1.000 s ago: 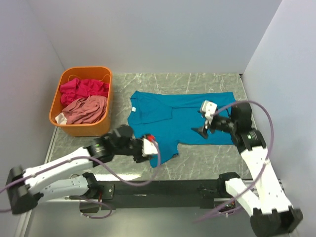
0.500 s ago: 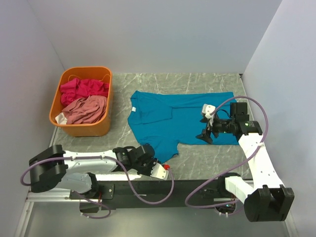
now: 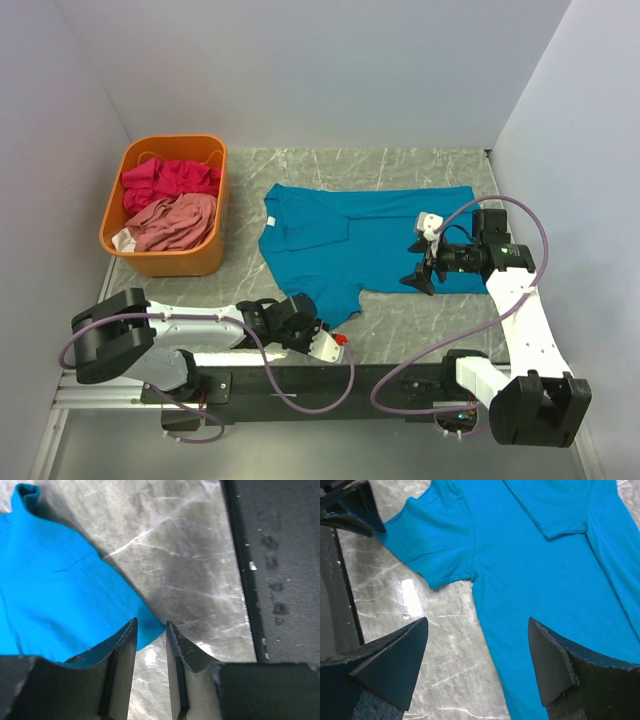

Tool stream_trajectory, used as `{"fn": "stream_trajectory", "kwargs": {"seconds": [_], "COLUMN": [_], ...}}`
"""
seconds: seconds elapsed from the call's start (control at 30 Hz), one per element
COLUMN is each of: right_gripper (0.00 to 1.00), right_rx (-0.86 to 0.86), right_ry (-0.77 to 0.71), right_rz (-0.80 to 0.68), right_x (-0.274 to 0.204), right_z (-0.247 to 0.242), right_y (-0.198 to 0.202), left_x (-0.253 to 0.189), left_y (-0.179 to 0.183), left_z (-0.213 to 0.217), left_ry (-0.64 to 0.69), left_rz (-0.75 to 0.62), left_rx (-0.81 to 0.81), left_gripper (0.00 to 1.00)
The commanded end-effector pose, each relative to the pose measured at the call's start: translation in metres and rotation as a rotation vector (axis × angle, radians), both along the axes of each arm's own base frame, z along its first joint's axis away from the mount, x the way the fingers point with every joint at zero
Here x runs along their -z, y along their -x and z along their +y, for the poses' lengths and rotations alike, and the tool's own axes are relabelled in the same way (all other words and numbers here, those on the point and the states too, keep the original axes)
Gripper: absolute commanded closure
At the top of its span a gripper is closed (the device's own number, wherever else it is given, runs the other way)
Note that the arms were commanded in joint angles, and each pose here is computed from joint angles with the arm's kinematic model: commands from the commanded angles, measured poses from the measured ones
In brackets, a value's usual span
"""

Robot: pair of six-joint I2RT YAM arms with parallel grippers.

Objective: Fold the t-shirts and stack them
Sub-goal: Fold the tshirt

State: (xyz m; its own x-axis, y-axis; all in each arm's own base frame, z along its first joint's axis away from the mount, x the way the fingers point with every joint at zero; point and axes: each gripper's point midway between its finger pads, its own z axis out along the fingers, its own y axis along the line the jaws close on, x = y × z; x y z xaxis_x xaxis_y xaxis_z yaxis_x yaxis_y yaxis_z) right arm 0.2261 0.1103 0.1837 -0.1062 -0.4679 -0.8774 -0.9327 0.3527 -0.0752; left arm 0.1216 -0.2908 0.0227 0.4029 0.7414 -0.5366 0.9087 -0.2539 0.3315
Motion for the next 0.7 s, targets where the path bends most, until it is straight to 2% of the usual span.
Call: {"fn": "stream_trajectory", "kwargs": {"seconds": [0.0, 0.17, 0.3, 0.4, 0.5, 0.57, 0.67], "right_gripper": [0.14, 0.14, 0.14, 0.14, 0.14, 0.14, 0.14], "right_rx": [-0.029, -0.026, -0.029, -0.033, -0.028, -0.016, 0.033], "right_ry": [-0.031, -0.031, -0.029, -0.027, -0.014, 0.007, 0.083], "right_rz": [-0.032, -0.036, -0.032, -0.037, -0.042, -0.051, -0.076], "right_x": [-0.015, -0.016, -0.016, -0.017, -0.017, -0.017, -0.011], "right_z": [0.004, 0.003, 0.002, 0.002, 0.0, -0.003, -0.015], "right_y": [0.001, 0.002, 0.004, 0.005, 0.005, 0.004, 0.0], "left_x": [0.001, 0.008, 0.013, 0.013, 0.01, 0.004, -0.014], "left_y": [-0.005, -0.006, -0.006, -0.006, -0.01, -0.012, -0.016], "left_z": [0.0, 0.003, 0.006, 0.007, 0.009, 0.008, 0.003], "left_ry": [0.004, -0.012, -0.035, -0.036, -0.029, -0.011, 0.047], "left_rz": [-0.043, -0.047, -0.042, -0.047, -0.067, -0.079, -0.079], "left_rx": [0.004, 0.002, 0.0, -0.006, -0.019, -0.027, -0.055], "left_gripper": [0.64, 0.63, 0.68, 0.77, 0.92, 0.98, 0.99]}}
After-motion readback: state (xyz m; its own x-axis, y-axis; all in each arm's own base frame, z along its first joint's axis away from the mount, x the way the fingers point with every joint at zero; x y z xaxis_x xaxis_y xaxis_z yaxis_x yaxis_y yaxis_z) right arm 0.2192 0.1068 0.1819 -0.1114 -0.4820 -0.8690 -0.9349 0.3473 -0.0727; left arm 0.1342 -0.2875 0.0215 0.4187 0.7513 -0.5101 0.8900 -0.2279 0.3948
